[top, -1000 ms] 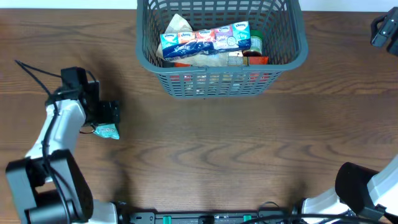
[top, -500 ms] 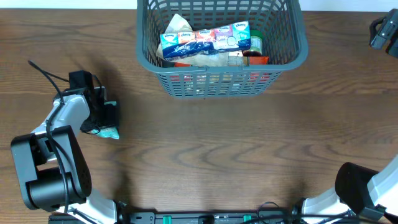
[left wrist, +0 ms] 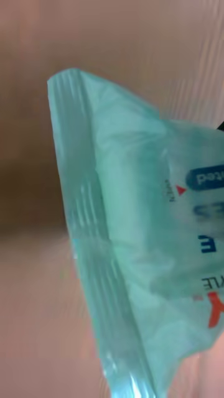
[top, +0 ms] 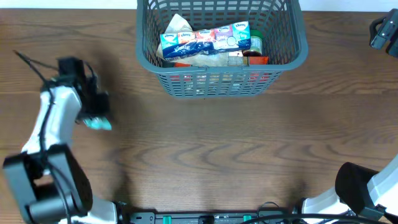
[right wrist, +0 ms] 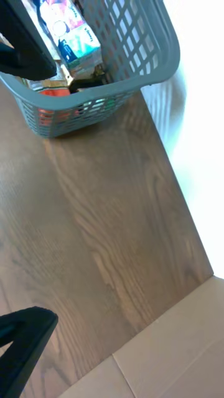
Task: Pack container
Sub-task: 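Carry the teal wipes packet into the basket and release it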
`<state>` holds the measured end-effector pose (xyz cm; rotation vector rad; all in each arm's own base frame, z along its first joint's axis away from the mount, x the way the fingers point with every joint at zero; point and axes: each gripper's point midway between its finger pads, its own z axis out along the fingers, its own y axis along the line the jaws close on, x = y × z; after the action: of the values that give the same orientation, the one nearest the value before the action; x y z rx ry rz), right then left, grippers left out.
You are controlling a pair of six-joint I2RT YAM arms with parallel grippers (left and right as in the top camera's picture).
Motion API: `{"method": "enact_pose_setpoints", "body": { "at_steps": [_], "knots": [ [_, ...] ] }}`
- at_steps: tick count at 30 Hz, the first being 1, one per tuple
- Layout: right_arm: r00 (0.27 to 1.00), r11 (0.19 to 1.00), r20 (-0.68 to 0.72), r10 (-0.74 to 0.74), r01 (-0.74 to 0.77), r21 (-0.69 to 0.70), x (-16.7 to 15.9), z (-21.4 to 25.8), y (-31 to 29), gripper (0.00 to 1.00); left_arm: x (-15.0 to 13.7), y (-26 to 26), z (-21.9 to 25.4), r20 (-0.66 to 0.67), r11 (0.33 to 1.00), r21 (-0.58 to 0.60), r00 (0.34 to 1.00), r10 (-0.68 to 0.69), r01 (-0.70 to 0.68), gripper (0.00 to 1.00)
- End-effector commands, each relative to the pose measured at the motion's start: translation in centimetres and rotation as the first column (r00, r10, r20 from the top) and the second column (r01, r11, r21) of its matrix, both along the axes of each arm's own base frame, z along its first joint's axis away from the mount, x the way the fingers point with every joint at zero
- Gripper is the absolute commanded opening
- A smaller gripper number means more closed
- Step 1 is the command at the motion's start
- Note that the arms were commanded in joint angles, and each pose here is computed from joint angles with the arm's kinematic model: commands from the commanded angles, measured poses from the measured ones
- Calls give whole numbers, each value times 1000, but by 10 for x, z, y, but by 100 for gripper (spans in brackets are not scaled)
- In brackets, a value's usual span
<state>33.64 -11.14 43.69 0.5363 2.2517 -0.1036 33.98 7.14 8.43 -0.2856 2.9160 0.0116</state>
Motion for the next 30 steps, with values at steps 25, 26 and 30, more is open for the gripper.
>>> {"method": "enact_pose_setpoints", "body": {
  "at_steps": [25, 26, 30],
  "knots": [
    [874, 859, 49, -483, 462, 222, -45, 0, -87, 99, 97, -246, 282, 261, 248, 687, 86, -961, 683, 6],
    [866, 850, 44, -499, 478, 221, -49, -1, -92, 99, 102, -255, 277, 228, 193, 706, 40, -973, 681, 6],
    [849, 832, 13, -528, 514, 209, -63, -7, -103, 99, 129, -290, 256, 138, 47, 763, -91, -986, 644, 6]
  ]
}}
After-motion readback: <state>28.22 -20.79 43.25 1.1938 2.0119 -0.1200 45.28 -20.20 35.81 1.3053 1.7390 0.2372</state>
